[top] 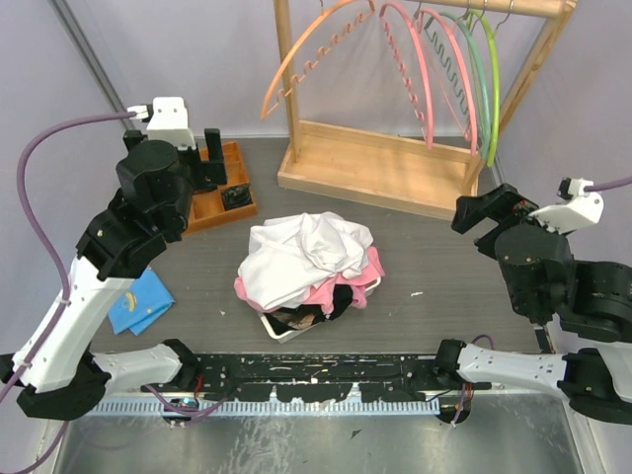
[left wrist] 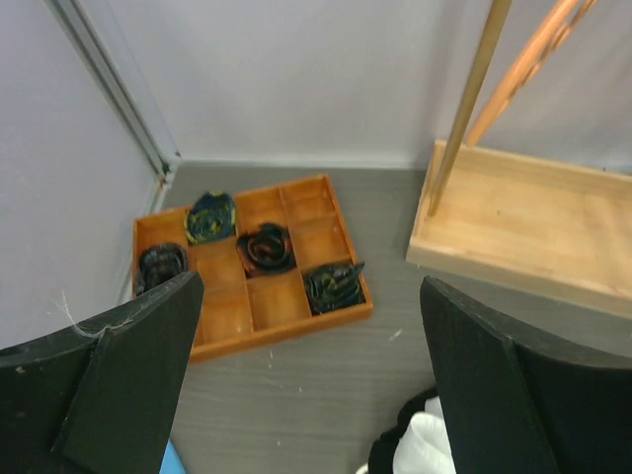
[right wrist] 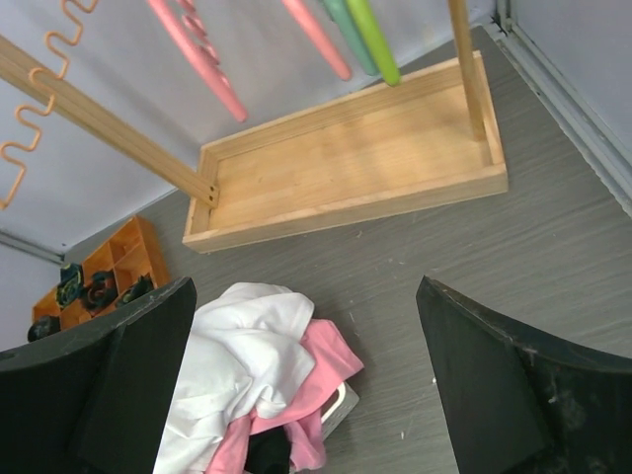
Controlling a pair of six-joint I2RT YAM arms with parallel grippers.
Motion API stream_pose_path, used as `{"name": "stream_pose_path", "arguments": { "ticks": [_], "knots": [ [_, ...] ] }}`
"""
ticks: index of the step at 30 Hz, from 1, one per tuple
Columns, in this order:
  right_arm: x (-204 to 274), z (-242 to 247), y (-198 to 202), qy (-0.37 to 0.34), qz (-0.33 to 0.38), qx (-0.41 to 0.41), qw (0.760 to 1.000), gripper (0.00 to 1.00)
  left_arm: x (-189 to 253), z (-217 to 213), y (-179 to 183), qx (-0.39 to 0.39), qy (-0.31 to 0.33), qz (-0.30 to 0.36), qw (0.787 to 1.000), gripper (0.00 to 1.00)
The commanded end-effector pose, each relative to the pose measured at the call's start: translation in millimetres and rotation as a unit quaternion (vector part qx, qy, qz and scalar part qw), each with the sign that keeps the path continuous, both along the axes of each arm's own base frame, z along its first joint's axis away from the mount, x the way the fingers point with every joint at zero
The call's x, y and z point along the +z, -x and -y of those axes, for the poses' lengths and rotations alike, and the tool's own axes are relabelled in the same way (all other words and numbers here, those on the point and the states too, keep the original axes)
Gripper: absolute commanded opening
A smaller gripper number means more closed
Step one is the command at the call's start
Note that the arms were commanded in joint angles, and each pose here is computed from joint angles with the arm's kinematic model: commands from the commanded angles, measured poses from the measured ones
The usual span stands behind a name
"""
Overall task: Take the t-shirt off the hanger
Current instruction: Reset both arms
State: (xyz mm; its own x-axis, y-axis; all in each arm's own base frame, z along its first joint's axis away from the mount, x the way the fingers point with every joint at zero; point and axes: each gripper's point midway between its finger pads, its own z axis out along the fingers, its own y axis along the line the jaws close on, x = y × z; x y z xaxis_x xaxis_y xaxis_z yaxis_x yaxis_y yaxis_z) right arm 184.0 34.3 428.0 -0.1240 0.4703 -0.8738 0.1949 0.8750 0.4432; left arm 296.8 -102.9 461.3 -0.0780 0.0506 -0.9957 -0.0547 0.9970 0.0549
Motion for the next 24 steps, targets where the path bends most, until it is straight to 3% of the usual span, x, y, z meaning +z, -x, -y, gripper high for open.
{"name": "stream_pose_path", "arguments": {
  "ticks": [1, 6, 14, 19, 24],
  "knots": [
    [-13, 23, 8, -0.039, 0.002, -0.041, 0.998, 1.00, -45, 1, 10, -0.021, 0.057, -0.071, 0.996, 0.98],
    [-25, 28, 12, -0.055, -0.001, -0.040, 0.998, 1.00, -76, -12, 12, -0.017, 0.113, -0.116, 0.987, 0.98],
    [-30, 37, 8, -0.009, 0.012, -0.072, 0.997, 1.00, -113, -37, -8, -0.012, 0.187, -0.176, 0.967, 0.98],
    [-30, 42, 3, 0.046, 0.020, -0.093, 0.994, 1.00, -120, -45, -20, -0.004, 0.203, -0.181, 0.962, 0.98],
    [-34, 7, -13, 0.134, -0.018, -0.073, 0.988, 1.00, -120, -52, -28, 0.007, 0.214, -0.178, 0.960, 0.98]
  ]
}}
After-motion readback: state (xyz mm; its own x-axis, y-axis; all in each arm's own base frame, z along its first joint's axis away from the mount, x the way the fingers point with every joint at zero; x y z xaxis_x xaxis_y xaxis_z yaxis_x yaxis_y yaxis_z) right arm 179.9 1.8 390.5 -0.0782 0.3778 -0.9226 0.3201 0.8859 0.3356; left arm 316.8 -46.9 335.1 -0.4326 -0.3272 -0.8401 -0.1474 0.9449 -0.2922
